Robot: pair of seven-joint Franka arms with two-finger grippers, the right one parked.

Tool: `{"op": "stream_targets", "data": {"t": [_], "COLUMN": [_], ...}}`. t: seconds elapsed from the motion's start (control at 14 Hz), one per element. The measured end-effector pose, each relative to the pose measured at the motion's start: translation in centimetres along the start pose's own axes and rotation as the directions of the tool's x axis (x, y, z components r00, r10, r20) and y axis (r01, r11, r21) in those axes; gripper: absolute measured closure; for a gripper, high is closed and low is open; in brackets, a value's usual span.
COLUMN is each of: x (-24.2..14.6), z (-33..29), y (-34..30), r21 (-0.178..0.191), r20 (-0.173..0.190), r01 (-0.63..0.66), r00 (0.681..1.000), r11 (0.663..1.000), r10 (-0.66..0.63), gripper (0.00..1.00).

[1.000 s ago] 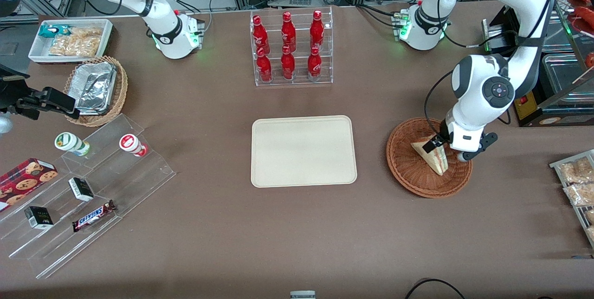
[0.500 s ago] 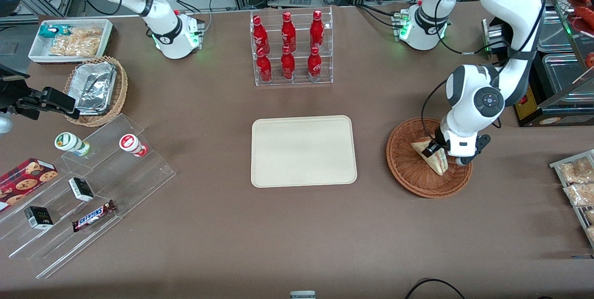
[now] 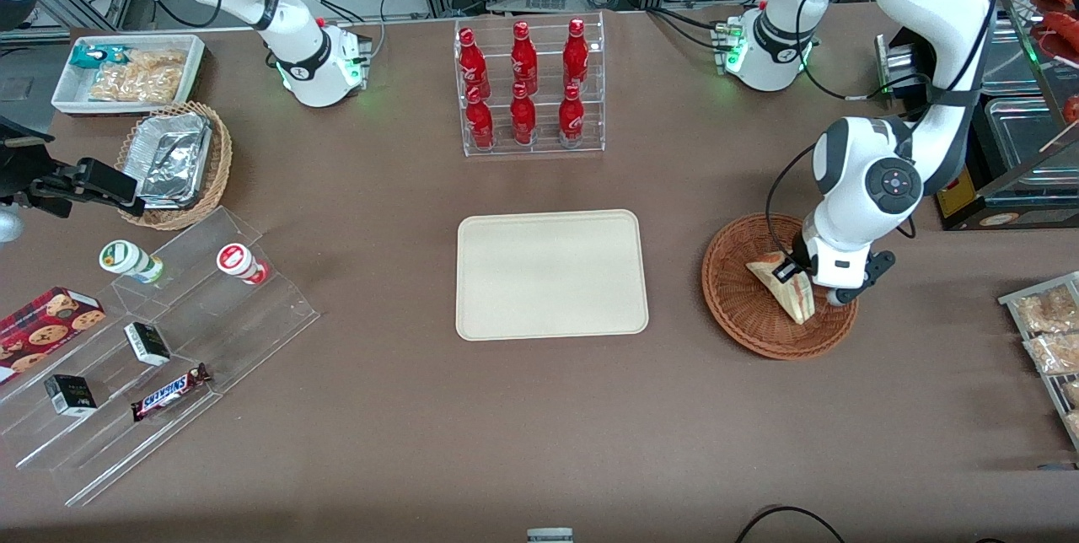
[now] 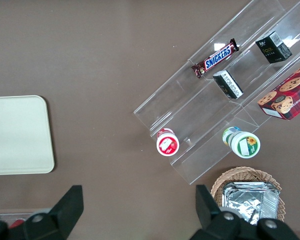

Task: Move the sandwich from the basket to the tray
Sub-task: 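Lift the sandwich and carry it with the left gripper over the tray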

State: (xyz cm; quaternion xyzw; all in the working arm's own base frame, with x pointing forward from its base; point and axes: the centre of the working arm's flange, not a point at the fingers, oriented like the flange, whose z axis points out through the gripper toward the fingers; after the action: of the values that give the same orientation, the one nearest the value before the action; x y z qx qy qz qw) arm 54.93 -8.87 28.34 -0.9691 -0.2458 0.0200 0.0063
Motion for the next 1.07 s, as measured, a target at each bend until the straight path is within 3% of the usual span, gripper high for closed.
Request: {"op": "stream_targets", "data": {"t": [0.14, 0.36, 0.64, 1.07], "x": [0.4, -1.0, -5.1, -14.5], "z": [-3.5, -7.0, -6.0, -2.6], "y": [2.4, 7.7, 15.5, 26.0], "r21": [0.027, 0.024, 0.0, 0.03], "r20": [0.057, 0.102, 0.112, 0.108], "r01": [-0.155, -0.287, -0.398, -0.427], "r00": [0.987, 0.954, 0.912, 0.9], "r11": [0.988, 0.958, 0.918, 0.904], "r10": [0.154, 0.284, 0.395, 0.421], "gripper": [0.85, 0.85, 0.85, 0.85]}}
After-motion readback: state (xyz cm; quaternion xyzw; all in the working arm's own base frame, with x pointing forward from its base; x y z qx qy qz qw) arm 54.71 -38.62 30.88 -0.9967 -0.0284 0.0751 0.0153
